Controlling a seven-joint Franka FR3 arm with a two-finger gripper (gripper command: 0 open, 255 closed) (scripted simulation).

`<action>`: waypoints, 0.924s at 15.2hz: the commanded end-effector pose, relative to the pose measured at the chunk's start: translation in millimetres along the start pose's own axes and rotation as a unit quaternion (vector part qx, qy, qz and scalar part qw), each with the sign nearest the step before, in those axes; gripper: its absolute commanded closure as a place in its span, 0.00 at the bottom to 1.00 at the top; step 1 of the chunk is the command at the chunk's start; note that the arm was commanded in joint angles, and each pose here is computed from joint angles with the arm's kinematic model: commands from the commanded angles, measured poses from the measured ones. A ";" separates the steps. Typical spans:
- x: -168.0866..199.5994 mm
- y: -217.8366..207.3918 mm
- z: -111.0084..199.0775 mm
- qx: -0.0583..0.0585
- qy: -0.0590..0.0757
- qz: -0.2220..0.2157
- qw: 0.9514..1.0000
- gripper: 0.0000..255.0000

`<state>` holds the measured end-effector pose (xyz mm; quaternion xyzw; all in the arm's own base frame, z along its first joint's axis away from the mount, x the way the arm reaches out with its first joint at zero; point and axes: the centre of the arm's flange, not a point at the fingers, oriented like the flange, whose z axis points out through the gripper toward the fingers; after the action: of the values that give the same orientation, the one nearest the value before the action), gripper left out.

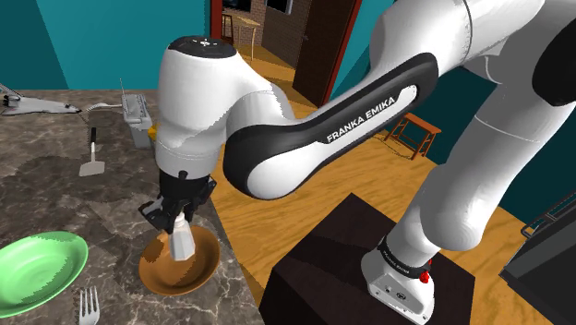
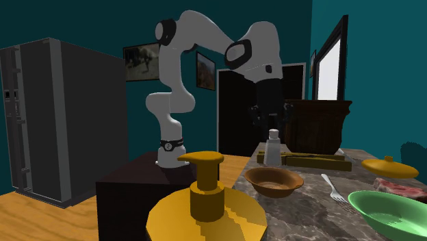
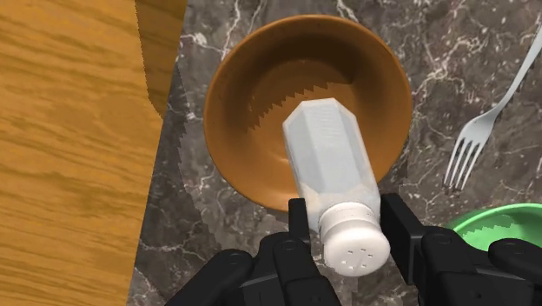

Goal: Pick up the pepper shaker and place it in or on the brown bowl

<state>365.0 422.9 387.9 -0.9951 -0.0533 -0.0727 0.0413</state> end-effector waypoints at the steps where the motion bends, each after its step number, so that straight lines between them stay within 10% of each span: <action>1: -2.1 1.2 11.5 0.000 0.000 0.000 1.000 1.00; 13: -5.3 2.7 32.5 0.000 0.000 0.000 1.000 1.00; 14: -5.3 2.7 32.5 0.000 0.000 0.000 1.000 0.00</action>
<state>364.6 422.6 354.8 -0.9950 -0.0534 -0.0729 0.0415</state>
